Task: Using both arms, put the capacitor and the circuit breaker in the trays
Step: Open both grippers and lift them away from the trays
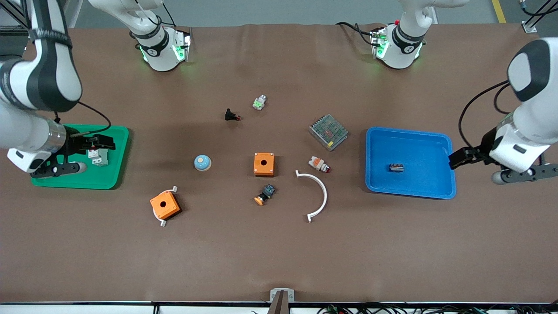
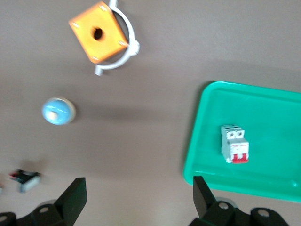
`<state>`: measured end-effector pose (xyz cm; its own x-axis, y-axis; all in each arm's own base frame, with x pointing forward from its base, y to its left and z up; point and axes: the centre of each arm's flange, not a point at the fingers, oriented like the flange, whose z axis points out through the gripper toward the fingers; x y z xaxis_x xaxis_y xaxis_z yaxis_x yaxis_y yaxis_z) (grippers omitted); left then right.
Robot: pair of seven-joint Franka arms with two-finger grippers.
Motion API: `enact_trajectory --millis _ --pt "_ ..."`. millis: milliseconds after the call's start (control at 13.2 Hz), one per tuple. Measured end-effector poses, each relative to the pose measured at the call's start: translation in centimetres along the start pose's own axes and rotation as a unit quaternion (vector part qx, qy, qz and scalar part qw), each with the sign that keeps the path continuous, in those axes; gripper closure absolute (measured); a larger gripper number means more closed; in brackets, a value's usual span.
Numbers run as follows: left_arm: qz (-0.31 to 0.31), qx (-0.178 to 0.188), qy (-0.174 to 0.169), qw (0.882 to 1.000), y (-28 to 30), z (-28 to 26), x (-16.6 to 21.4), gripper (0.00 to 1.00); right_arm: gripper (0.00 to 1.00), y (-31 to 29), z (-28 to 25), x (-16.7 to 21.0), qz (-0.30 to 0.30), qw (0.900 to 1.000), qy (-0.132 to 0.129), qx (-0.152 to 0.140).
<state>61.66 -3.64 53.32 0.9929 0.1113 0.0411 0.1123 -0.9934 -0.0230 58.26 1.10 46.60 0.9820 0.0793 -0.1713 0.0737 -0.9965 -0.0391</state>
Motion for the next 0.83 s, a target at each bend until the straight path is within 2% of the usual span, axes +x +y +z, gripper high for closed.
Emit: enact_trajectory --millis 227,454,832 --pt "0.02 0.0 0.006 1.0 0.1 -4.1 -0.9 0.0 0.0 -4.9 -5.2 -2.6 0.016 0.999 0.032 -0.003" --pt "0.048 -0.003 0.012 0.999 1.1 -7.0 -1.5 0.0 0.0 -4.4 -9.5 -5.3 0.022 0.997 0.069 0.003" --pt "0.068 -0.005 0.025 0.997 0.7 -9.3 -2.1 0.0 0.0 -2.1 -13.6 -6.8 0.041 0.995 0.086 0.004"
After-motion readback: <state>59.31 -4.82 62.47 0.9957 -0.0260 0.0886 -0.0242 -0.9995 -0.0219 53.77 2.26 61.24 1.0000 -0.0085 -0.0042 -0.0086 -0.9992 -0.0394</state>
